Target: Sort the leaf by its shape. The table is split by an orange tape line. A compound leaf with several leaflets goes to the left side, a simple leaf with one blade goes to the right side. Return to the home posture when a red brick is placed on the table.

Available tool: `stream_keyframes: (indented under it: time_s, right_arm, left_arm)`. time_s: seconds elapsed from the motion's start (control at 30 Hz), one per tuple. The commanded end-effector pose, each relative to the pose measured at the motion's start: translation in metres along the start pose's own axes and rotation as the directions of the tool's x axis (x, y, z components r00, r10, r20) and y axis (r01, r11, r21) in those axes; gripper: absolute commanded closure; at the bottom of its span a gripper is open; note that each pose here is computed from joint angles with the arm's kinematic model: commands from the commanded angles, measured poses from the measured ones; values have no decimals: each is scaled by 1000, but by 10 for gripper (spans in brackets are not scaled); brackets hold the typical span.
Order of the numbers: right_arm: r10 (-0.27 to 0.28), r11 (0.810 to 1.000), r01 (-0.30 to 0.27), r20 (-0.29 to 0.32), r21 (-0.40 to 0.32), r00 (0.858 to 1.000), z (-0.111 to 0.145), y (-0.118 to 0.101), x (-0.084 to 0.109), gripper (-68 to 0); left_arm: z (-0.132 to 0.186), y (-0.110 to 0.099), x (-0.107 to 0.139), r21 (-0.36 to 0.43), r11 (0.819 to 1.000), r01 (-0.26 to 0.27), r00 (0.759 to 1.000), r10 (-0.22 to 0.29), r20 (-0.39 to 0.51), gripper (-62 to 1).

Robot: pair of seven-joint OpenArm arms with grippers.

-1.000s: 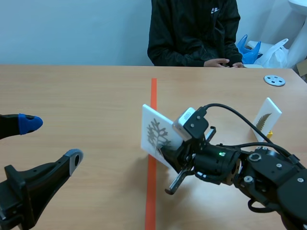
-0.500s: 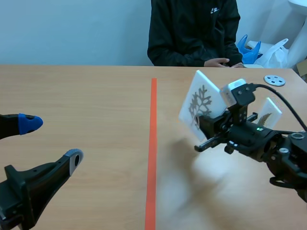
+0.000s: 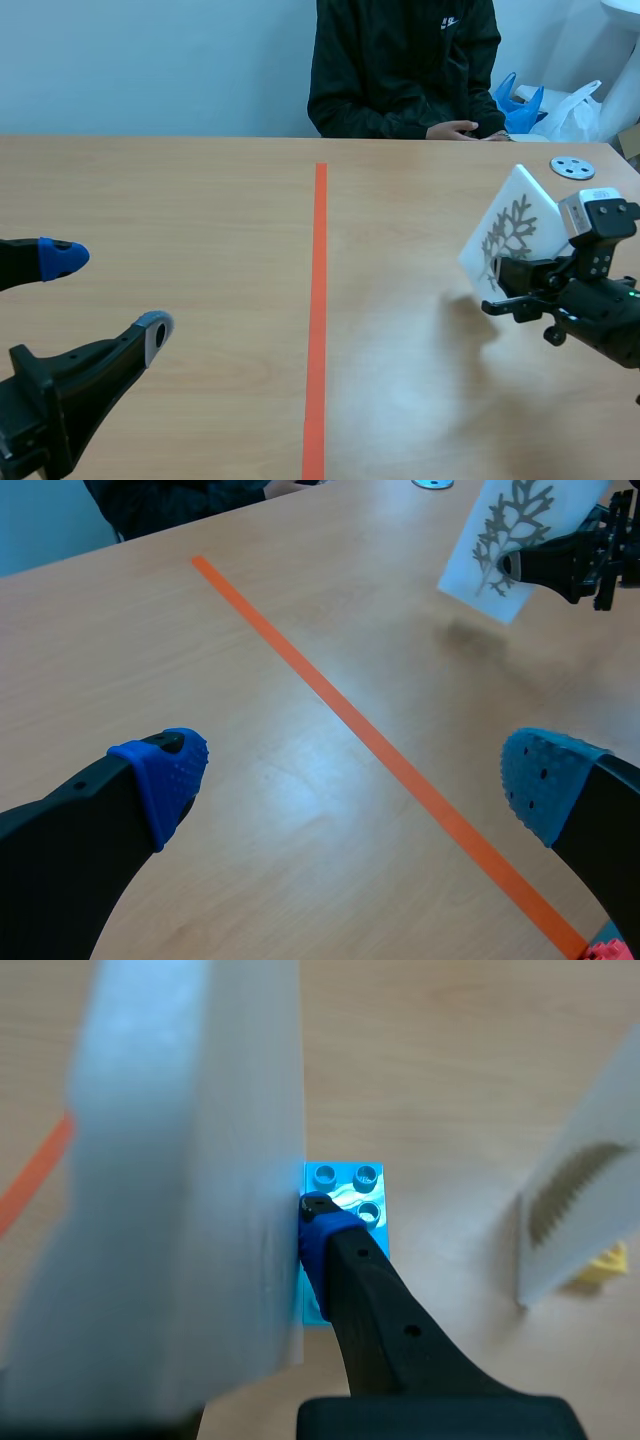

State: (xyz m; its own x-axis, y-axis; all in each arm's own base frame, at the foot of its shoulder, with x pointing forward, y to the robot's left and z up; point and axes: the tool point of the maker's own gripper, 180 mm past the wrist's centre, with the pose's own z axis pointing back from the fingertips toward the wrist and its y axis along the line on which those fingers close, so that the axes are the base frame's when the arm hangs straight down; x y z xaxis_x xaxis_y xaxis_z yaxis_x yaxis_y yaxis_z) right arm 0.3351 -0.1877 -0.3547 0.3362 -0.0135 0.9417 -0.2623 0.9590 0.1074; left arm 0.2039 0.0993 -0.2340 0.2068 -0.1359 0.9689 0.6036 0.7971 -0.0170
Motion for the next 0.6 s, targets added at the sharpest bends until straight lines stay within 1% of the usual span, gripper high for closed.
stream_keyframes:
  time_s: [0.0, 0.13, 0.23, 0.27, 0.43, 0.57]
  right_arm:
    - [4, 999, -2, 42, -33, 999, 2, -11, 14, -13]
    - [-7, 995, 10, 28, -102, 1000, 13, -30, 7, -13]
    - [-9, 986, 13, 22, -166, 1000, 19, -42, 2, -13]
    - [-9, 984, 12, 19, -178, 1000, 20, -44, 1, -13]
    - [-1, 981, 0, -7, -195, 1000, 25, -46, -8, -13]
    - [-3, 979, 1, -8, -204, 1000, 26, -47, -10, -13]
  left_arm:
    - [-1, -1, 7, -5, 1000, -5, 999, 6, 31, -623]
    - [-1, -1, 7, -5, 1000, -5, 999, 6, 32, -623]
    - [-1, -1, 7, -4, 1000, -7, 999, 7, 32, -623]
    - [-1, -1, 7, -2, 1000, -9, 999, 9, 33, -623]
    - [-1, -1, 8, -1, 1000, -8, 999, 8, 35, -623]
    - [-3, 0, 10, 0, 1000, -2, 999, 2, 43, -623]
